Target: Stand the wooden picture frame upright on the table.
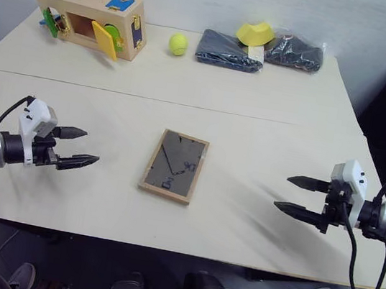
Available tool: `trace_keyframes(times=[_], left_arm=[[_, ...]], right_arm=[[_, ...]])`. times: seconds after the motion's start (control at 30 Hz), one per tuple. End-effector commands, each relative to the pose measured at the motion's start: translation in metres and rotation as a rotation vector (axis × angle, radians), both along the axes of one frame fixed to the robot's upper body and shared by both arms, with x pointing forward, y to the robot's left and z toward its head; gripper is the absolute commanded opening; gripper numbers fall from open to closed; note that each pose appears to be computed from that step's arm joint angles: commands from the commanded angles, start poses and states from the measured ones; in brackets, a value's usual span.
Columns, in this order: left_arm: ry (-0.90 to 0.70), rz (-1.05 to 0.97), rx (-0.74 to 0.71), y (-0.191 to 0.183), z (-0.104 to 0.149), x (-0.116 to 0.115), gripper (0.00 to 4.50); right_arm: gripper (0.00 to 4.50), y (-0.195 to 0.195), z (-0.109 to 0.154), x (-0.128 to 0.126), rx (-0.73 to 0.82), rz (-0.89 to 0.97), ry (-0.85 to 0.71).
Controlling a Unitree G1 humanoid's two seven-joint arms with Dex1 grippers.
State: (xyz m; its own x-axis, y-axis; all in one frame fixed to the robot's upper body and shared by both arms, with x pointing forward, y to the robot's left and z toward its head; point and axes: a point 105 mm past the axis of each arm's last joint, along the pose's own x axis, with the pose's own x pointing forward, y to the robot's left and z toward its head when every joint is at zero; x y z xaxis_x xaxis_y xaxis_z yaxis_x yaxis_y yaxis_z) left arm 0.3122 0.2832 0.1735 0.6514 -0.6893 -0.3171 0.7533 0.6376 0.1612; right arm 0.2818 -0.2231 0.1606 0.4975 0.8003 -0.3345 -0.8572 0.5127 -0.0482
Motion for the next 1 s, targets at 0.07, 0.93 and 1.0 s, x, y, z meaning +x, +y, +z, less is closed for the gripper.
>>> trace_keyframes(times=[0.07, 0.93, 1.0], left_arm=[[-0.047, 0.0, 0.034, 0.001, 0.011, 0.003, 4.5], [-0.01, -0.424, 0.208, -0.132, -0.052, 0.032, 0.24], [0.001, -0.443, 0.186, -0.146, -0.056, 0.029, 0.01]], right_arm=[[4.47, 0.005, 0.007, 0.0, 0.004, 0.015, -0.043], [0.0, 0.1, -0.021, 0.028, -0.188, 0.204, -0.233], [0.0, 0.106, -0.025, 0.031, -0.205, 0.207, -0.244]])
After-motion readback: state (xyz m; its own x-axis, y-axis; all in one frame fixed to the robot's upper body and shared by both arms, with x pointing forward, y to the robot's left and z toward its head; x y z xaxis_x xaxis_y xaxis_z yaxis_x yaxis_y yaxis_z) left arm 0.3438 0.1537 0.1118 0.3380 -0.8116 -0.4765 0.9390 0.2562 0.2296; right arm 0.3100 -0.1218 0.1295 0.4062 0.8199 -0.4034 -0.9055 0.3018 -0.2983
